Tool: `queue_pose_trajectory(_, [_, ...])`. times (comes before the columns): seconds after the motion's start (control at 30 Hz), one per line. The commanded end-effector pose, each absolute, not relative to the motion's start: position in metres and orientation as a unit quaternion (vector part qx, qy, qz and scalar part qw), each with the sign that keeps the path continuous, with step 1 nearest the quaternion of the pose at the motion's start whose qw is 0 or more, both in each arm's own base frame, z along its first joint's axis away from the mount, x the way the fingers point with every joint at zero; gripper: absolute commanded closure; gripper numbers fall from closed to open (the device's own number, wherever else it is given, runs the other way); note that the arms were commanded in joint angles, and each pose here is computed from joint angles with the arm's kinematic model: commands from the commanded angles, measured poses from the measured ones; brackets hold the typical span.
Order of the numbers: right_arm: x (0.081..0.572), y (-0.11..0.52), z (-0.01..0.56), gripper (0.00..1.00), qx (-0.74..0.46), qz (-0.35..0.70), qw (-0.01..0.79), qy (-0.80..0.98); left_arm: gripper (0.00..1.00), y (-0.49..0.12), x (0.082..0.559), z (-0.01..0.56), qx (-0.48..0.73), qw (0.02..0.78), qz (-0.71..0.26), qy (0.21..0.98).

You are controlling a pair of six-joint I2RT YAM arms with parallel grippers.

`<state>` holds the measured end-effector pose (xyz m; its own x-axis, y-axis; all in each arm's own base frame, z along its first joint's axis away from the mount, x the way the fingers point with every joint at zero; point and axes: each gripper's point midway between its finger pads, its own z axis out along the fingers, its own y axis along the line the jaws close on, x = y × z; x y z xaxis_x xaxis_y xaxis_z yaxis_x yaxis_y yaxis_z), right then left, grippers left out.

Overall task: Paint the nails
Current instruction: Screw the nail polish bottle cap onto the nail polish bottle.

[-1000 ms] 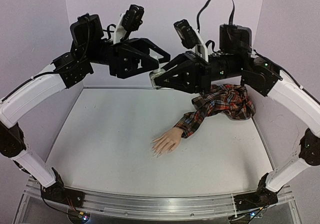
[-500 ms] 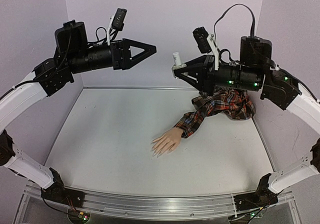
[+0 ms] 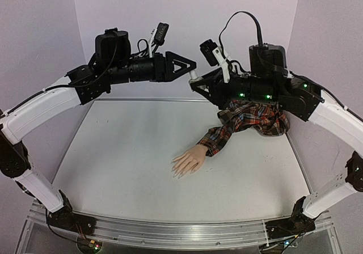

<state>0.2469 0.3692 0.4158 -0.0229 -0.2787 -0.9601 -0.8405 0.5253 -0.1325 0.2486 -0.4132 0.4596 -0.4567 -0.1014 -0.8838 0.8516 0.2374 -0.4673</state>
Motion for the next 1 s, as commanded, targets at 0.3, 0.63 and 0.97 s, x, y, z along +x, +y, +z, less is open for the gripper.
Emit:
queue_pose_trajectory(0.3, [0.255, 0.367, 0.445, 1.00, -0.400, 0.232, 0.597, 0.656, 0.62, -0.417, 0.238, 0.484, 0.299, 0.435, -0.564, 0.635])
queue_pose_trajectory(0.63, [0.254, 0.368, 0.450, 1.00, -0.402, 0.233, 0.596, 0.655, 0.81, -0.426, 0.228, 0.484, 0.318, 0.419, -0.575, 0.627])
queue_pose_trajectory(0.97, [0.163, 0.381, 0.467, 1.00, -0.537, 0.415, 0.516, 0.522, 1.00, -0.416, 0.171, 0.505, 0.420, 0.389, -0.627, 0.528])
